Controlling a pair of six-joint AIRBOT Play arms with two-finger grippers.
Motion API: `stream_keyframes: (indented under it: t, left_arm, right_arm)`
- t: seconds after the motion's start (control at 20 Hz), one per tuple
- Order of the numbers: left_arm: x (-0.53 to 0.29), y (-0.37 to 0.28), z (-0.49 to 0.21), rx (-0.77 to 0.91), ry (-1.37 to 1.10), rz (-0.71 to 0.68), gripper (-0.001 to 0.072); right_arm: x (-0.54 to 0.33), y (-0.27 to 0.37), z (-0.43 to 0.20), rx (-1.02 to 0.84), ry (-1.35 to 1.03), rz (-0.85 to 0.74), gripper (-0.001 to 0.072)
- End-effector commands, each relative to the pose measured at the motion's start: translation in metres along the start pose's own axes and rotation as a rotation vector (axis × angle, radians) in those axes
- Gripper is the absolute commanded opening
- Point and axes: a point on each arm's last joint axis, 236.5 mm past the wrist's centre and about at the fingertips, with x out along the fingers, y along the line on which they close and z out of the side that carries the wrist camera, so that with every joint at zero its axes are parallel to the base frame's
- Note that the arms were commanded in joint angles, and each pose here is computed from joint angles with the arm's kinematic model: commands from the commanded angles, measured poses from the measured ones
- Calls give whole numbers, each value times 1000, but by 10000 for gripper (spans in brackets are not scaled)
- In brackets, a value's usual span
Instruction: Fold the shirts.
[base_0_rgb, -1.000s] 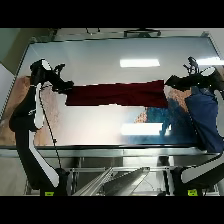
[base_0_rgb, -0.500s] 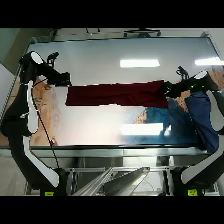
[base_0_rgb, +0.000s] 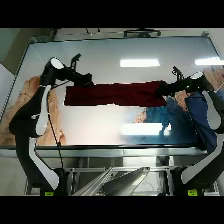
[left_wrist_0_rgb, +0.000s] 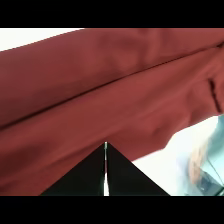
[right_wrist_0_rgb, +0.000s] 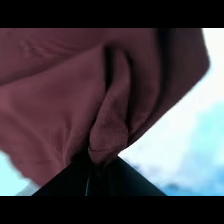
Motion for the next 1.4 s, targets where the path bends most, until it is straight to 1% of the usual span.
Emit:
stream_keyframes:
  t: [0.0, 0.2, 0.3, 0.45, 0.55, 0.65, 0.75, 0.85, 0.95, 1.05, 1.15, 1.25, 1.35]
  left_arm:
    - [62, -42, -5, 84, 2, -25, 0]
    - [142, -83, -35, 144, 118, -60, 0]
    - [169, -97, -49, 145, 161, -74, 0]
    - [190, -113, -63, 113, 180, -125, 0]
    - [184, -137, -58, 68, 154, -219, 0]
    - [145, -167, -39, 93, 115, -335, -1]
    - [76, -182, -14, 146, 54, -394, -1]
    - [-9, -181, 4, 189, -21, -399, -1]
    - [-92, -172, 13, 214, -117, -377, -1]
    - [-162, -162, 14, 228, -210, -343, 0]
    - [-212, -154, 11, 240, -282, -307, 0]
    - [-248, -153, 6, 256, -339, -278, 0]
    - [-271, -155, -1, 287, -375, -255, 0]
  right_arm:
    - [-32, 41, 3, -83, 0, 47, 26]
    - [-97, 123, 10, -243, -51, 124, 27]
    - [-121, 155, 13, -307, -88, 160, 26]
    - [-137, 173, 18, -348, -119, 164, 26]
    - [-136, 174, 18, -350, -117, 164, 26]
    - [-134, 178, 18, -336, -118, 171, 26]
    - [-127, 196, 18, -346, -123, 210, 27]
    - [-110, 227, 19, -369, -146, 250, 26]
    - [-75, 271, 12, -425, -159, 278, 27]
    - [-21, 323, -4, -486, -165, 313, 27]
    - [50, 366, -30, -515, -172, 338, 28]
    - [133, 392, -66, -516, -174, 338, 28]
    - [214, 403, -103, -499, -221, 313, 30]
